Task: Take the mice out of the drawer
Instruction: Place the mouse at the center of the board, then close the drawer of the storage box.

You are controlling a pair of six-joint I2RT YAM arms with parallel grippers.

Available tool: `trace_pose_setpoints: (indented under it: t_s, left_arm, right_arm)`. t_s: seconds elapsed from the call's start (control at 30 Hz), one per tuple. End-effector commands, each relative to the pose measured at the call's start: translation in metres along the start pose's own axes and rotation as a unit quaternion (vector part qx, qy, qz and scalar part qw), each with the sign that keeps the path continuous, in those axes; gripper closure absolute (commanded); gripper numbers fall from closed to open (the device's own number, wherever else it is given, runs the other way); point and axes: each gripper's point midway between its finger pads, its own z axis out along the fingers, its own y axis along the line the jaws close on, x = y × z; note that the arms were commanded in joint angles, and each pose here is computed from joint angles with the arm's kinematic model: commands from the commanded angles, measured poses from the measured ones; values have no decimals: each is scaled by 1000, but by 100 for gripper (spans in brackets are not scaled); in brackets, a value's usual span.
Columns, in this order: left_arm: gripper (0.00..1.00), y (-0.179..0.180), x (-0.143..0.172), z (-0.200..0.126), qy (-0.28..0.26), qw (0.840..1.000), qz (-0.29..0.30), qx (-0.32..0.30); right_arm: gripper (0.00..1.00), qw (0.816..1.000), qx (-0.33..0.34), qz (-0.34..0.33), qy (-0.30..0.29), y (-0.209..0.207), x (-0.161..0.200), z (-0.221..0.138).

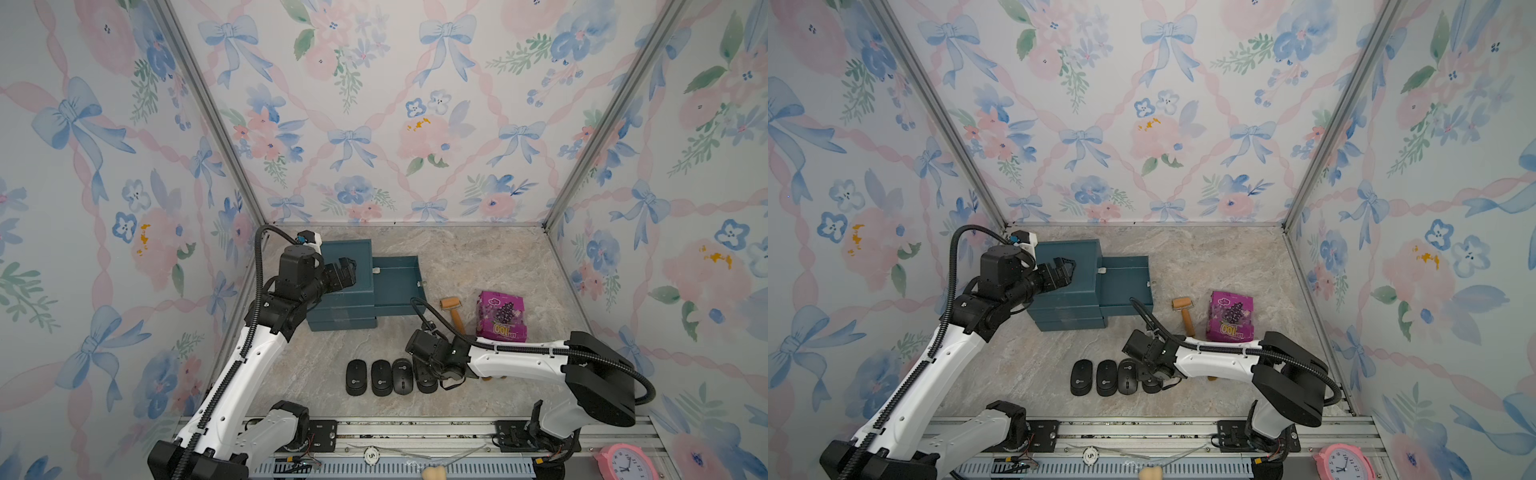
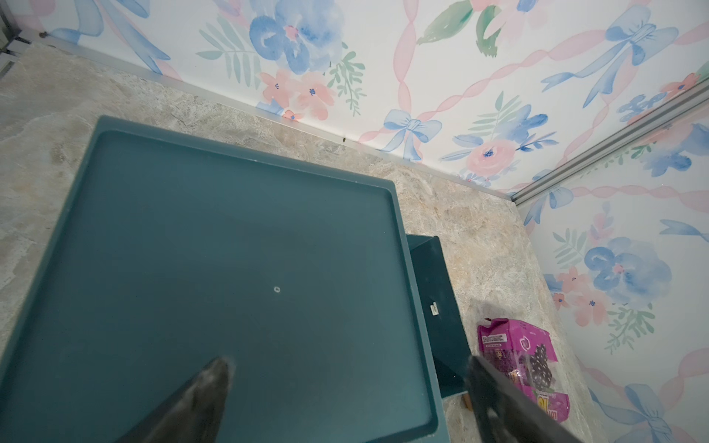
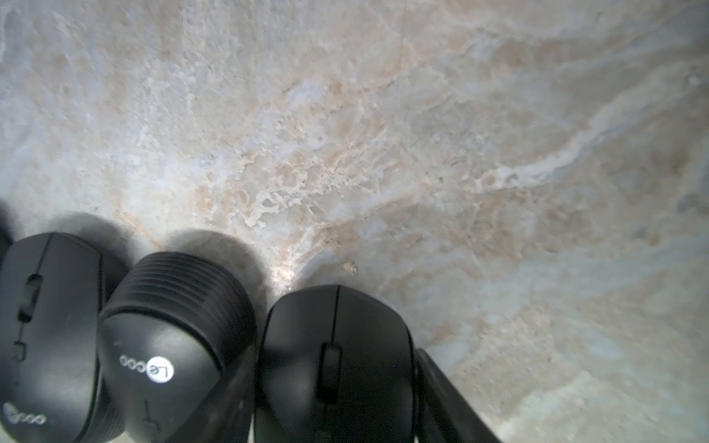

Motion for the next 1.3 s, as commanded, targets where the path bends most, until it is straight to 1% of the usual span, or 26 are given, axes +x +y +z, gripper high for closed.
trace_pose_setpoints:
  t_s: [0.0, 0.1, 0.17, 0.27, 0.37, 0.47, 0.5, 0.6, 0.7, 0.77, 0.87, 1.0, 1.1, 1.27]
  left_arm:
    - [2, 3, 0, 1, -1, 1000, -3, -10]
    - [2, 3, -4, 1, -8, 1000, -2, -14]
    - [2, 2, -9, -1, -13, 1000, 1, -16]
    - [2, 1, -17, -4, -24, 999, 11, -20]
    - [2, 3, -27, -11, -33, 999, 26, -34]
    - [2, 10, -35, -17, -29, 998, 32, -44]
    - [2, 14, -37, -18, -23, 998, 32, -47]
    - [2, 29, -36, -21, -8, 998, 34, -54]
    - [2, 47, -32, -22, 7, 997, 30, -72]
    - [2, 61, -31, -21, 12, 996, 18, -84]
    - [2, 71, -30, -21, 16, 996, 8, -86]
    - [2, 75, -20, -9, 46, 997, -1, -64]
    - [2, 76, -8, 4, 74, 996, -8, -51]
    - [2, 71, 1, 13, 97, 995, -2, -27]
  right_arm:
    - [28, 1000, 9, 6, -9, -4, -5, -15]
    - [22, 1000, 13, 9, -22, -8, -19, -28]
    - [21, 999, 10, 12, -30, -10, -29, -37]
    - [18, 998, 10, 18, -63, -15, -54, -61]
    - [9, 993, 17, 25, -112, -26, -88, -90]
    - [0, 988, 18, 42, -148, -43, -120, -109]
    - [4, 986, 21, 52, -159, -53, -132, -114]
    - [4, 982, 32, 68, -173, -79, -158, -121]
    - [4, 982, 35, 74, -167, -99, -176, -119]
    - [4, 983, 30, 83, -159, -105, -184, -113]
    - [4, 985, 17, 87, -151, -108, -193, -100]
    - [4, 989, -12, 68, -134, -94, -201, -80]
    - [4, 990, -15, 67, -121, -92, -202, -68]
    - [4, 991, -43, 64, -113, -82, -202, -54]
